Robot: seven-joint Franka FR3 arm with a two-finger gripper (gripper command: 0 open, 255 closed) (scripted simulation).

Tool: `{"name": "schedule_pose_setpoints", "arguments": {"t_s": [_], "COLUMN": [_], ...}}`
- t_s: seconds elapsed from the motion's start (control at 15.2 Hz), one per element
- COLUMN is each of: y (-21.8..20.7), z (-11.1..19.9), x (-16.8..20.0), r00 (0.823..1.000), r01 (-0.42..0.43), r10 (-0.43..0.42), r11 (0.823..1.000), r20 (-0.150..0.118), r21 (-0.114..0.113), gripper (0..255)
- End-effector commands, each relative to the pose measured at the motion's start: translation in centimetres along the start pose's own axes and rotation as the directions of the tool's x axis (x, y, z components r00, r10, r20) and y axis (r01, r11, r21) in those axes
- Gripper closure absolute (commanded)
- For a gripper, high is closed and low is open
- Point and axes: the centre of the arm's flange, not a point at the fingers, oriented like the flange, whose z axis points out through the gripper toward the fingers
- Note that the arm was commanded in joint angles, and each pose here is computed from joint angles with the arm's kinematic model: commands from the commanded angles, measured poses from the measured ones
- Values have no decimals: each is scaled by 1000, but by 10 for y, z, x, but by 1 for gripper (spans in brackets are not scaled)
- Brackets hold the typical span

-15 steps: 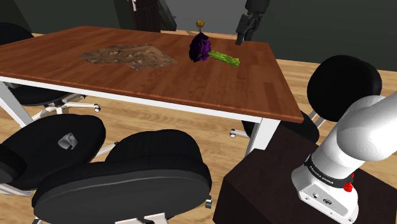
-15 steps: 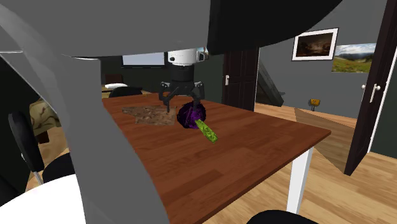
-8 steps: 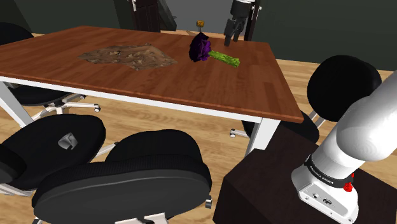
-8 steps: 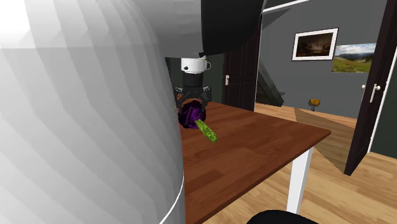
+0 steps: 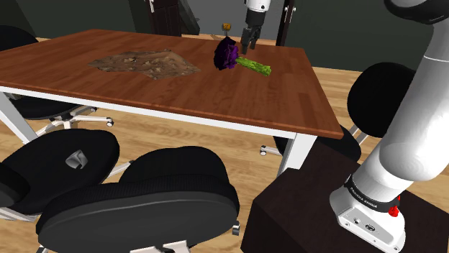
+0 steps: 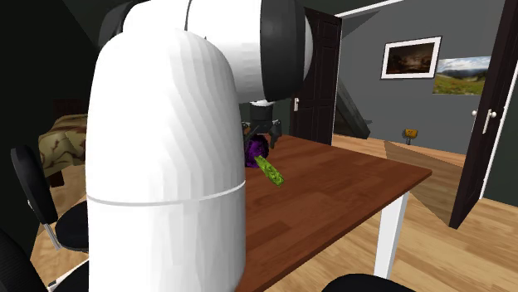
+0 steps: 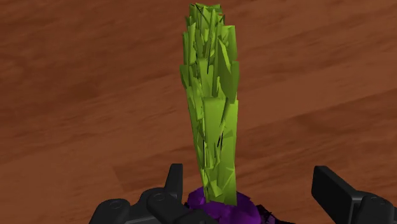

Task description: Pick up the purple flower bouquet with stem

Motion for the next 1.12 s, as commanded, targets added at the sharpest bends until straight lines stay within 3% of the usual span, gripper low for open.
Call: {"name": "schedule_pose_setpoints", "arguments": {"t_s": [0.0, 0.66, 0.73, 1.06], "y": [12, 16, 16, 16], "z": [12, 55, 54, 54], "x": [20, 22, 22, 22], "r00": [1000, 1000, 1000, 1000], "r01": [17, 22, 22, 22], "r10": [-17, -22, -22, -22], "r11": [1000, 1000, 1000, 1000], "r20": [7, 10, 10, 10], "r21": [0, -1, -1, -1], "gripper": [0, 0, 255, 255]}}
